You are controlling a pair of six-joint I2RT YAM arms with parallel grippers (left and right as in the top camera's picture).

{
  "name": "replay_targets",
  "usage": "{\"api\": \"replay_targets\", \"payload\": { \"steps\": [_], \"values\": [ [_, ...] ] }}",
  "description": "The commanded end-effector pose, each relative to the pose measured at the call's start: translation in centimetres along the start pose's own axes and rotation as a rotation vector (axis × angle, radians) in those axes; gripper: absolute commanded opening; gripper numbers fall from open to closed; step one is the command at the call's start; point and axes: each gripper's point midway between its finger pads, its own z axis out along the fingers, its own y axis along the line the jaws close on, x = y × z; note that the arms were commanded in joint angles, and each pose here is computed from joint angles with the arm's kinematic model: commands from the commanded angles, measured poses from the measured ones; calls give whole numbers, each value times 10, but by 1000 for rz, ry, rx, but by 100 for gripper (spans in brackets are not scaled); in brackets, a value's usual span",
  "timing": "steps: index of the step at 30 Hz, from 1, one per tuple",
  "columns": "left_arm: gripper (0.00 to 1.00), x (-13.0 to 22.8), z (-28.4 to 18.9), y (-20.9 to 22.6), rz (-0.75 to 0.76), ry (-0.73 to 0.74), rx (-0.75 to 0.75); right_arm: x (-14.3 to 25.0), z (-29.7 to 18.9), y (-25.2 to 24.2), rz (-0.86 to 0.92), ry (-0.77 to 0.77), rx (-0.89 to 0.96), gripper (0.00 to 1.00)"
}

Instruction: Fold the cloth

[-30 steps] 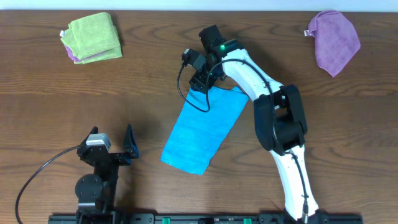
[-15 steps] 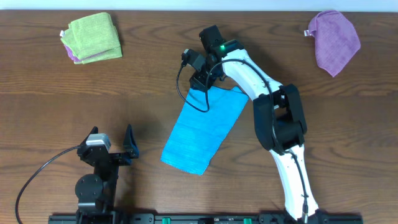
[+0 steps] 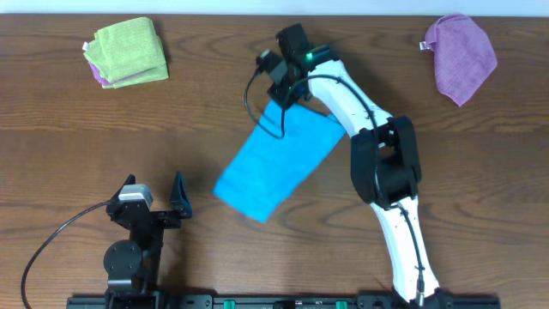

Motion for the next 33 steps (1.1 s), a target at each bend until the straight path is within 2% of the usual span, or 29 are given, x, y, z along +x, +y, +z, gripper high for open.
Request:
{"api": "replay_targets", "payload": {
  "steps": [1, 8, 15, 24, 33],
  "values": [
    [95, 19, 2, 5, 16, 47, -18, -19, -26, -47, 116, -57, 160, 1],
    [96, 19, 2, 5, 16, 47, -18, -51, -70, -84, 196, -183, 228, 1],
    [95, 19, 2, 5, 16, 47, -18, -52, -86, -108, 246, -203, 319, 1],
    [95, 19, 2, 5, 16, 47, -18, -70, -124, -76, 220, -246, 177, 1],
    [95, 19, 2, 5, 16, 47, -18, -80, -231, -33, 180, -294, 169, 1]
  ]
}}
